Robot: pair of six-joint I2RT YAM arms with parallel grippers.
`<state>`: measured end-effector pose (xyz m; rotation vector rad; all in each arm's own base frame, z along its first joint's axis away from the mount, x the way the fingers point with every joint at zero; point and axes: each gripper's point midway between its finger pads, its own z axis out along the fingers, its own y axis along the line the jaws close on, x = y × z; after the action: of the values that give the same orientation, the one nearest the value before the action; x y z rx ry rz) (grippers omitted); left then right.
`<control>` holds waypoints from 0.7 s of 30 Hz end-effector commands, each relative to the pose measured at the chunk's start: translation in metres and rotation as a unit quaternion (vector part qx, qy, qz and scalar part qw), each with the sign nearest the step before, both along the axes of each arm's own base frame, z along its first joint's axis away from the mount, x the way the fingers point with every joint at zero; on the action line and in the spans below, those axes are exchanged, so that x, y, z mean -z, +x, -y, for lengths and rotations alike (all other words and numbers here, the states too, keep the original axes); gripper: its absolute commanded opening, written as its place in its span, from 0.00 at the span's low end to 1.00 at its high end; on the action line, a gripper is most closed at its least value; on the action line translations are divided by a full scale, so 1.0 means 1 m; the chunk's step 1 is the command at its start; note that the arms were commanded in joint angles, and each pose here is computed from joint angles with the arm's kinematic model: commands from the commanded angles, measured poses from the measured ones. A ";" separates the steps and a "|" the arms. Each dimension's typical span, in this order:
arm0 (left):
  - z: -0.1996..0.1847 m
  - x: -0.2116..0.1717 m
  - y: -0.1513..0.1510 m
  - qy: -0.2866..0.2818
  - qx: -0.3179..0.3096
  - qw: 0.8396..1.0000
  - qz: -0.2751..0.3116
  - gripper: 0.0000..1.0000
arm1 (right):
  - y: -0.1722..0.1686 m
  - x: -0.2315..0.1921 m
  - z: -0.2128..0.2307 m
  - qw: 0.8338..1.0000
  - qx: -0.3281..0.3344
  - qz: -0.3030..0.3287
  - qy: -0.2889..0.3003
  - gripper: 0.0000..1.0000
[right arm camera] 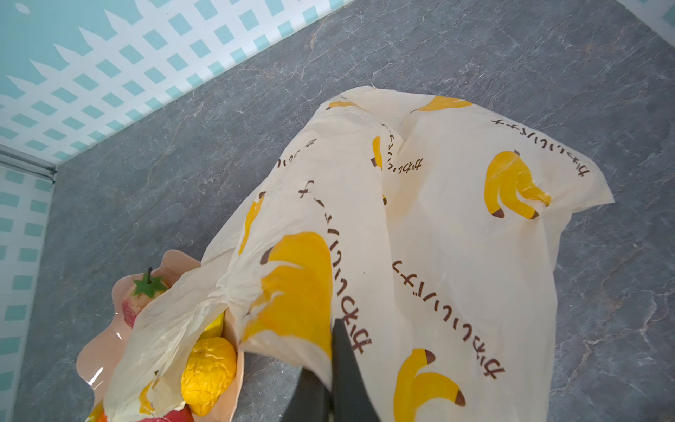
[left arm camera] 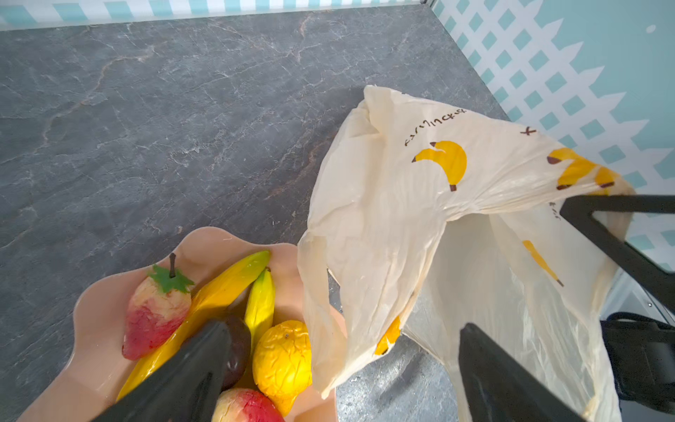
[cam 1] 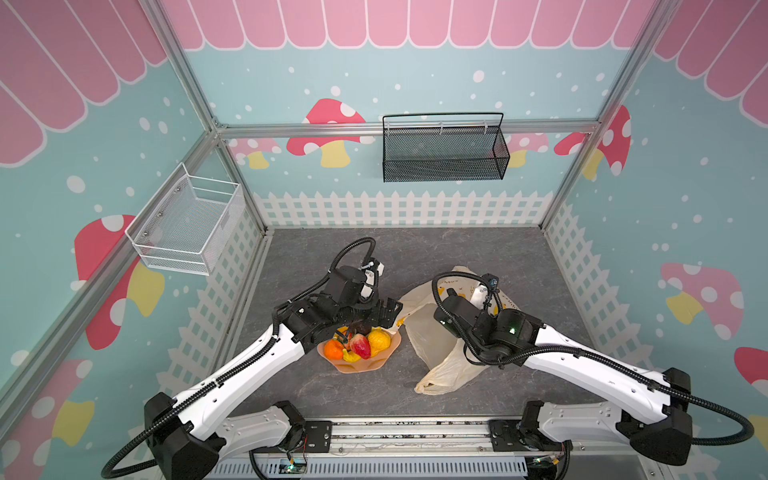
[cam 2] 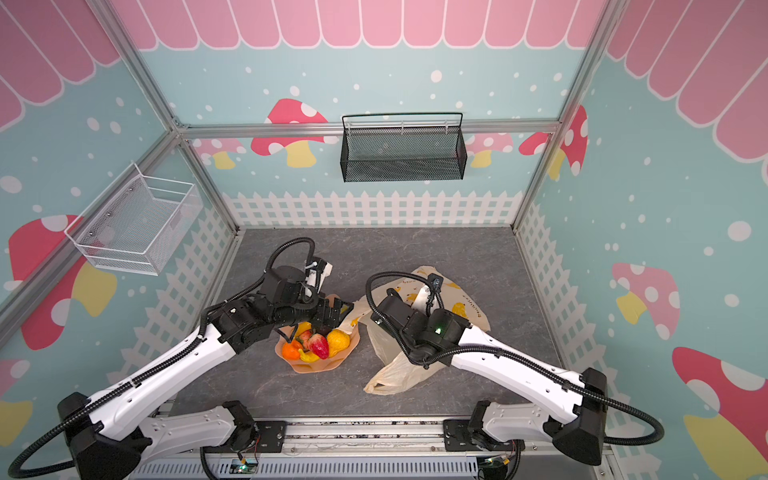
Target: Place the fruits into the plastic bag
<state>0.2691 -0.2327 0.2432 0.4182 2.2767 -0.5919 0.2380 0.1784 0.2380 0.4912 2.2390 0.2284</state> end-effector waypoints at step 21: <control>-0.075 0.010 -0.013 -0.008 -0.096 0.993 -0.066 0.99 | 0.019 -0.005 -0.013 0.986 0.023 0.035 0.163 0.00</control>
<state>0.2774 -0.1686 0.2569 0.1374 2.2922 -0.5784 0.2541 0.1871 0.2396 0.6860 2.1457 0.5387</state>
